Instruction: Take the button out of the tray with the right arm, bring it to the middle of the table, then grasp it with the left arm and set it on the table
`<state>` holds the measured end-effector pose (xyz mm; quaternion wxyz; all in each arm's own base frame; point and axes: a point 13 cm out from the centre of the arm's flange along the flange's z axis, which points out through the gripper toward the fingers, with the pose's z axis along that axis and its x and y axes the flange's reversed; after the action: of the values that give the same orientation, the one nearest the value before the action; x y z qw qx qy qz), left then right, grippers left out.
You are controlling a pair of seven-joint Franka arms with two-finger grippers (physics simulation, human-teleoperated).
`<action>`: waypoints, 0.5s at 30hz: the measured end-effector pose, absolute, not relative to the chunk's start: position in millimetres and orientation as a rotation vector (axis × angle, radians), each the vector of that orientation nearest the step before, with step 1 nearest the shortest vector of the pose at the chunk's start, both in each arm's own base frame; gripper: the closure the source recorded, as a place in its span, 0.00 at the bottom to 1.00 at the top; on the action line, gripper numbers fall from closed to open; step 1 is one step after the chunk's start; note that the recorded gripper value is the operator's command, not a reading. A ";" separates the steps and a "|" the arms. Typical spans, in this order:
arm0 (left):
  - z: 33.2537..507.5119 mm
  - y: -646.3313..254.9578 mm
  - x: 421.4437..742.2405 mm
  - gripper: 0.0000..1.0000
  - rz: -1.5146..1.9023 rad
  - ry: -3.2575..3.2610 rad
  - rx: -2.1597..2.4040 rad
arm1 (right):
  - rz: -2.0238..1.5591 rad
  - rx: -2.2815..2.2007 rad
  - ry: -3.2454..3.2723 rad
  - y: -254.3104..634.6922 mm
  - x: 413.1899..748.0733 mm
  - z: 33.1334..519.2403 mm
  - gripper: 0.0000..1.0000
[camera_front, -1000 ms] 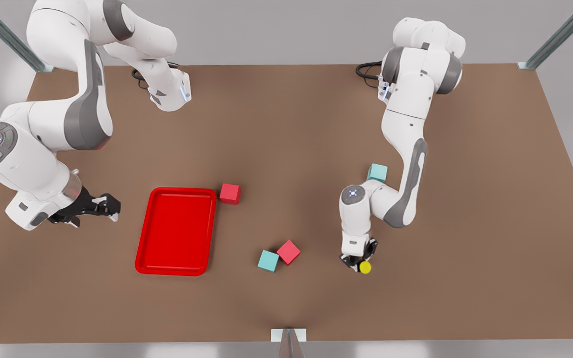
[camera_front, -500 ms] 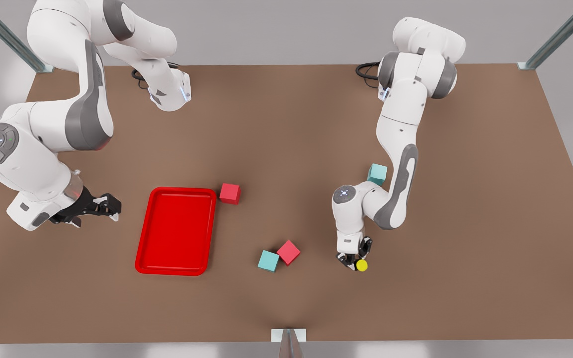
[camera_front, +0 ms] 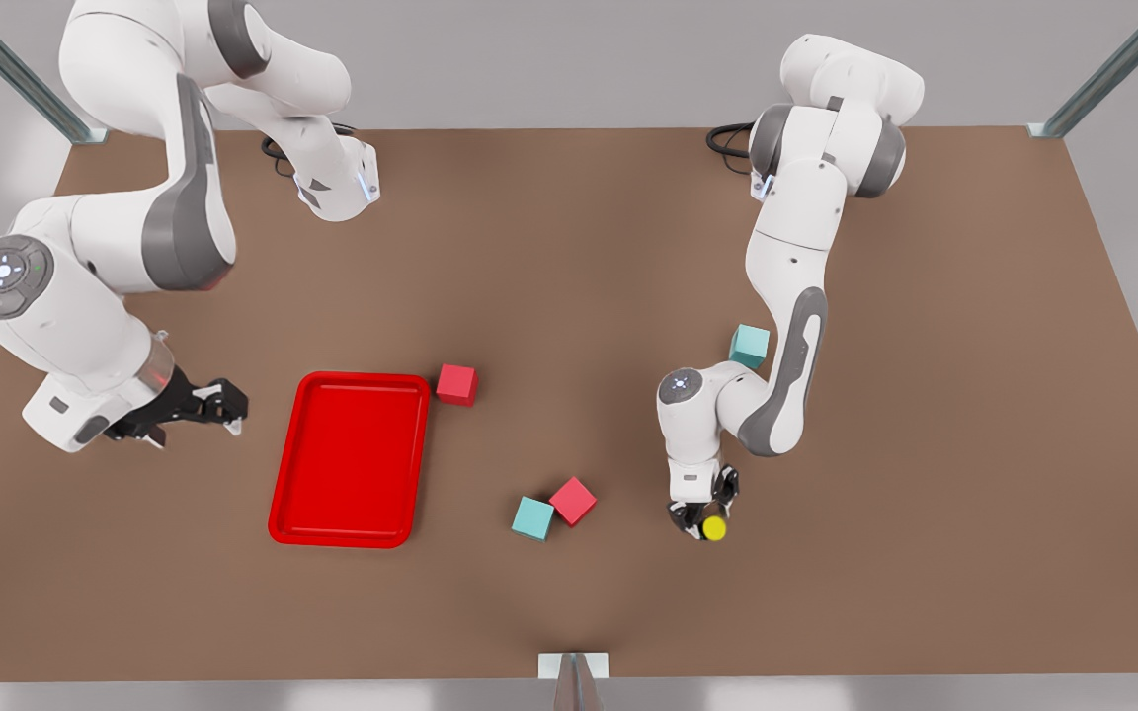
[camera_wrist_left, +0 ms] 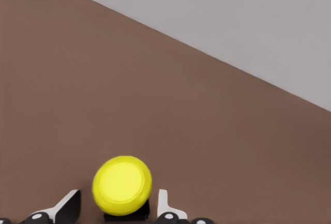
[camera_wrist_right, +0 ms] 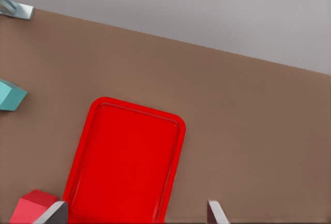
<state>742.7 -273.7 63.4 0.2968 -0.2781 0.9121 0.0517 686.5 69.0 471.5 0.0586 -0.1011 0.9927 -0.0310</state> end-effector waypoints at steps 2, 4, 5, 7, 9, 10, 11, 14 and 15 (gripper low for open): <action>64.1 -273.6 742.9 0.00 0.137 2.421 -0.743 | -0.095 -0.307 3.018 72.0 682.2 472.7 0.00; 67.0 -273.8 743.8 0.00 0.132 2.416 -0.750 | -0.106 -0.253 3.044 49.6 682.3 464.9 0.00; 70.4 -275.6 744.2 0.00 0.126 2.413 -0.753 | -0.108 -0.231 3.051 41.5 680.8 465.1 0.00; 77.6 -285.5 742.6 0.00 0.112 2.409 -0.758 | -0.113 -0.210 3.059 35.4 679.2 464.1 0.00; 90.1 -300.9 739.0 0.00 0.092 2.407 -0.764 | -0.108 -0.180 3.064 25.9 679.6 463.1 0.00; 94.0 -304.4 738.0 0.00 0.088 2.406 -0.773 | -0.104 -0.173 3.062 24.8 679.4 464.9 0.00; 96.3 -305.1 737.1 0.00 0.089 2.405 -0.782 | -0.101 -0.166 3.055 23.7 678.7 469.8 0.00; 116.0 -307.6 733.6 0.00 0.085 2.398 -0.810 | -0.084 -0.148 3.055 21.8 681.2 465.7 0.00; 126.3 -311.2 728.3 0.00 0.078 2.403 -0.820 | -0.068 -0.146 3.051 24.8 682.3 465.6 0.00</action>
<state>728.3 -311.2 126.3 0.2964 -0.3082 0.9035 0.0292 682.3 24.8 465.6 0.0431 -0.0479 0.9977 -0.0223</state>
